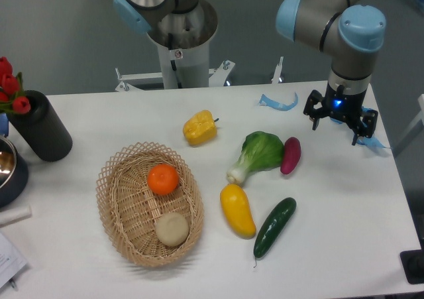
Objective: Pick up the yellow pepper from the table
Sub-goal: 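Move the open gripper toward the yellow bell pepper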
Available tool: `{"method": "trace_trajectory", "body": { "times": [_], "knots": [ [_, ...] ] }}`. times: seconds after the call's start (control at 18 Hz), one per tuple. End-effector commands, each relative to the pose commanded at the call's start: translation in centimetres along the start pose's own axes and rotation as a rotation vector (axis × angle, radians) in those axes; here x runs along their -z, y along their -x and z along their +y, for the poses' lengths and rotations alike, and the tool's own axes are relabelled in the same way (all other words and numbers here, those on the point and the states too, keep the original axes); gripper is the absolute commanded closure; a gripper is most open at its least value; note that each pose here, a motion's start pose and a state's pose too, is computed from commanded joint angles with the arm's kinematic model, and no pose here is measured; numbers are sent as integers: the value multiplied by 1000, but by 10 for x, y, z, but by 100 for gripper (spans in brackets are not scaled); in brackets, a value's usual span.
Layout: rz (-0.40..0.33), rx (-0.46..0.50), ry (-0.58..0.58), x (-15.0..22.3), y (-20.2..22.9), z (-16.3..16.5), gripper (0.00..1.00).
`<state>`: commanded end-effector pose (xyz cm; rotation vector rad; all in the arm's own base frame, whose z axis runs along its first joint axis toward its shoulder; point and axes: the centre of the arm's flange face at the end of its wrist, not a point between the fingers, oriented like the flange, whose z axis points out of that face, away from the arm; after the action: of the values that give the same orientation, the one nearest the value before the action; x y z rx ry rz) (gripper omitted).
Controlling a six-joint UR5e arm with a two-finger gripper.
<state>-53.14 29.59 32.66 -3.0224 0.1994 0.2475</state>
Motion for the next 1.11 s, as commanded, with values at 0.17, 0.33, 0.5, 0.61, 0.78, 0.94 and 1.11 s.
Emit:
{"method": "trace_trajectory", "body": {
  "times": [0.17,0.33,0.5,0.61,0.78,0.94,1.11],
  "knots": [
    [4,0,-2,-1,-3,-2,0],
    [13,-7,-8,-1,-10,-6,0],
    [33,-16,-31,-1,-35,-12,0],
    [55,-8,-72,-2,-52,-12,0],
    [51,-11,-120,13,-78,-13,0],
    [50,-16,-125,23,-101,-14,0],
    [68,-36,-136,23,-127,-21,0]
  ]
}}
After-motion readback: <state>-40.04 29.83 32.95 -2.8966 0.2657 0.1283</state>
